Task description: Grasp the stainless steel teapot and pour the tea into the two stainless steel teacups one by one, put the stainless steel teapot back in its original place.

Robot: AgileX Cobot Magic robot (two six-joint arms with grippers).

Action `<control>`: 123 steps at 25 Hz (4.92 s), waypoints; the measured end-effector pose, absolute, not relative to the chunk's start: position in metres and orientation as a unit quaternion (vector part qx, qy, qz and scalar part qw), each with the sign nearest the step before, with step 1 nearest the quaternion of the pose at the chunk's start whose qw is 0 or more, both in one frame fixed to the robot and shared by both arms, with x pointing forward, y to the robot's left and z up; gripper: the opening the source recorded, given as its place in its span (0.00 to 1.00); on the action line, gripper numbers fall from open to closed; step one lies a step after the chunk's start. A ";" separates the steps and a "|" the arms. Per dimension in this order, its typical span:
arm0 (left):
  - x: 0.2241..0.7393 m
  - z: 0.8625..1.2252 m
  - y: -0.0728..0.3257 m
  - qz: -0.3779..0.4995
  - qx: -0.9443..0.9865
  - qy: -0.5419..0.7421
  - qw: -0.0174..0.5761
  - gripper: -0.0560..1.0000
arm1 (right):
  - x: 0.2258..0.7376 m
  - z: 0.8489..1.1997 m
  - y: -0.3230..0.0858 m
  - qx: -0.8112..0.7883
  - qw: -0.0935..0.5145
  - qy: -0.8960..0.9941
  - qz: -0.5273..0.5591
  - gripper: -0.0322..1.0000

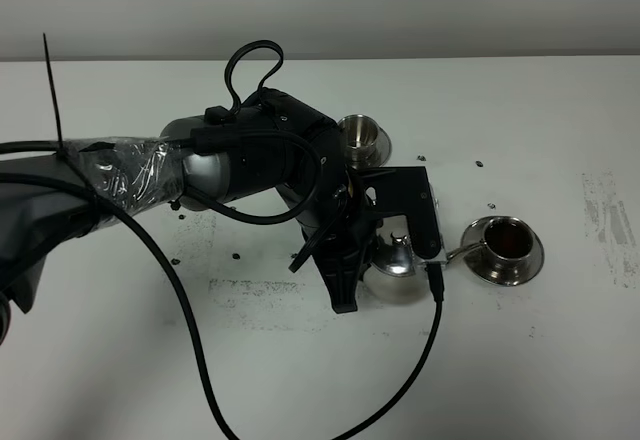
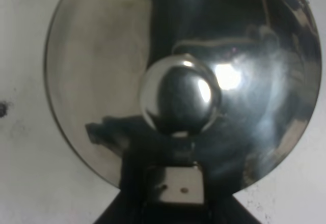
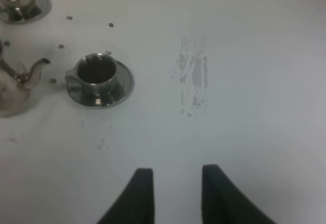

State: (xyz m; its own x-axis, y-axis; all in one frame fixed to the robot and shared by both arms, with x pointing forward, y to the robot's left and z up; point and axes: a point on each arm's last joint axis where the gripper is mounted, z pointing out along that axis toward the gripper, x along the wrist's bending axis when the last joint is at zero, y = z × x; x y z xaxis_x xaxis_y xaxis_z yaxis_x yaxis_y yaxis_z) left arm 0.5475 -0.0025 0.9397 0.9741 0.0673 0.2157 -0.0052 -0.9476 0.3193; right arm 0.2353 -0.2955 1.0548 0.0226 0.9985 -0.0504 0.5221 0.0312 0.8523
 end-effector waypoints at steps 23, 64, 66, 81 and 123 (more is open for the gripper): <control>0.666 1.025 0.065 0.237 0.967 0.041 0.082 0.23 | 0.235 1.055 -0.296 0.615 0.365 0.618 0.326 0.25; 0.720 0.999 0.068 0.331 0.916 -0.204 -0.102 0.23 | 0.235 1.055 -0.296 0.615 0.365 0.618 0.326 0.25; 0.721 0.993 0.066 0.331 0.913 -0.211 -0.109 0.23 | 0.235 1.055 -0.296 0.615 0.365 0.618 0.326 0.25; 0.721 0.988 0.045 0.372 0.874 -0.277 -0.146 0.23 | 0.235 1.055 -0.296 0.615 0.365 0.618 0.326 0.25; 0.720 0.982 0.024 0.405 0.816 -0.357 -0.207 0.23 | 0.235 1.055 -0.296 0.615 0.365 0.618 0.326 0.25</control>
State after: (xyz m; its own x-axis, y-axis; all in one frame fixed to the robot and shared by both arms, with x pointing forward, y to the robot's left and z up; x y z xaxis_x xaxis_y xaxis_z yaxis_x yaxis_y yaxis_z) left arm 0.7196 0.0243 0.9816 0.4173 -0.7500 0.5132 -0.4141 -0.6596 -0.6273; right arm 0.2353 -0.2955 1.0548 0.0226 0.9985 -0.0504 0.5221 0.0312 0.8523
